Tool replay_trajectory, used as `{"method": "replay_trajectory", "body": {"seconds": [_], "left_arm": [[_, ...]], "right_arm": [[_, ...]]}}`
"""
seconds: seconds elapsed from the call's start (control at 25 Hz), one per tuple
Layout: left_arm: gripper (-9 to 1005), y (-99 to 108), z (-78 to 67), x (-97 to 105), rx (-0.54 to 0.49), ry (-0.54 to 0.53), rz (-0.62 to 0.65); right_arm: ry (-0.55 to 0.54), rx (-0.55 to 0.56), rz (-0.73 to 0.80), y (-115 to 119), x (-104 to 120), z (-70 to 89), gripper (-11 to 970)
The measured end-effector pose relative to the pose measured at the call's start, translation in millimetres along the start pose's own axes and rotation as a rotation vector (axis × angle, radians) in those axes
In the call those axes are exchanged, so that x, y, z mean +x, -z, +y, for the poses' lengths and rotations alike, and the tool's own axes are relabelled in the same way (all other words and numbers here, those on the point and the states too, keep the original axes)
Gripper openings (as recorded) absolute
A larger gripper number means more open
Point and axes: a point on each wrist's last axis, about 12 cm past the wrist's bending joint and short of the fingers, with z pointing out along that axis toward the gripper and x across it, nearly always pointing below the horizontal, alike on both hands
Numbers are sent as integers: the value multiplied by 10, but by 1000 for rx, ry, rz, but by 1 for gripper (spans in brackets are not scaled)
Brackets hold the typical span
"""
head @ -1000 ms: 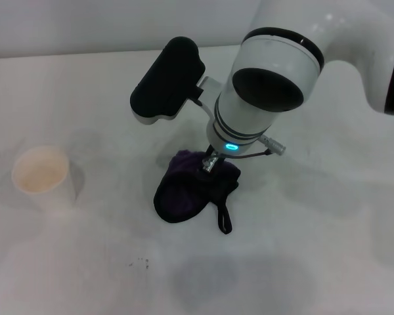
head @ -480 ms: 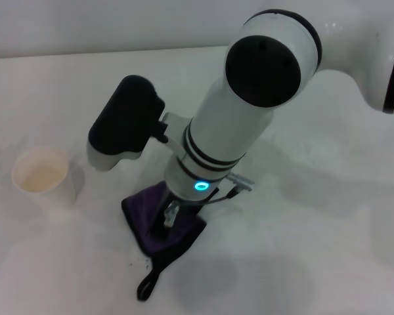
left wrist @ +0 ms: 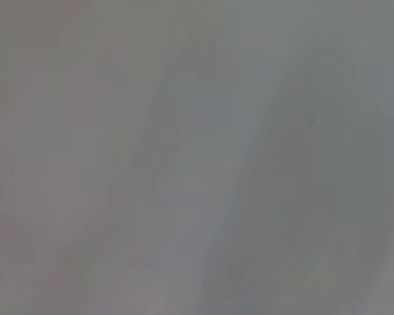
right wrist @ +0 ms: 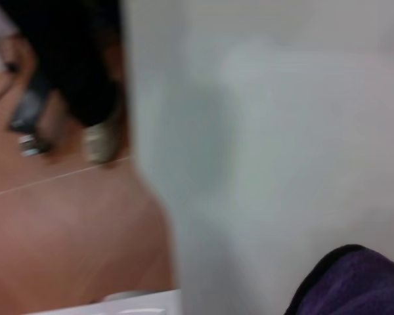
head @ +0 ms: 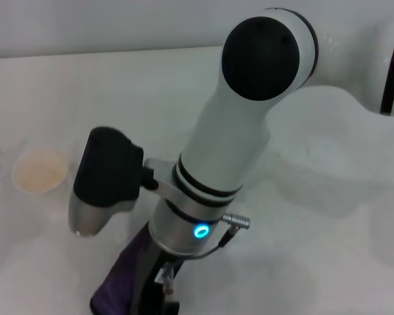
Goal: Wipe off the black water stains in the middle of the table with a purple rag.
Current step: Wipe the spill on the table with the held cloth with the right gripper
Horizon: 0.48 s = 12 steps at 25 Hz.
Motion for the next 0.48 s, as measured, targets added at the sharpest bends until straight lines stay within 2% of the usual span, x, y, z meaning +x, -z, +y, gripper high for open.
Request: {"method": "replay_trajectory", "body": {"seconds": [0.12,0.28,0.44,0.48], "left_arm": [[893,1,-1,2,1,0,1],[893,-5,-3,1,3,-2,2],[892,-9,2,1,-1,-2,4],[892,-10,3,0,-2,-3,3]], "right_arm": [[22,-28,4,-18,8,43,30],[-23,27,-10,-27,23,-64,31],[-81,165,-20,-5,27,-245,32],[-107,243,-31,14,23,-337,32]]}}
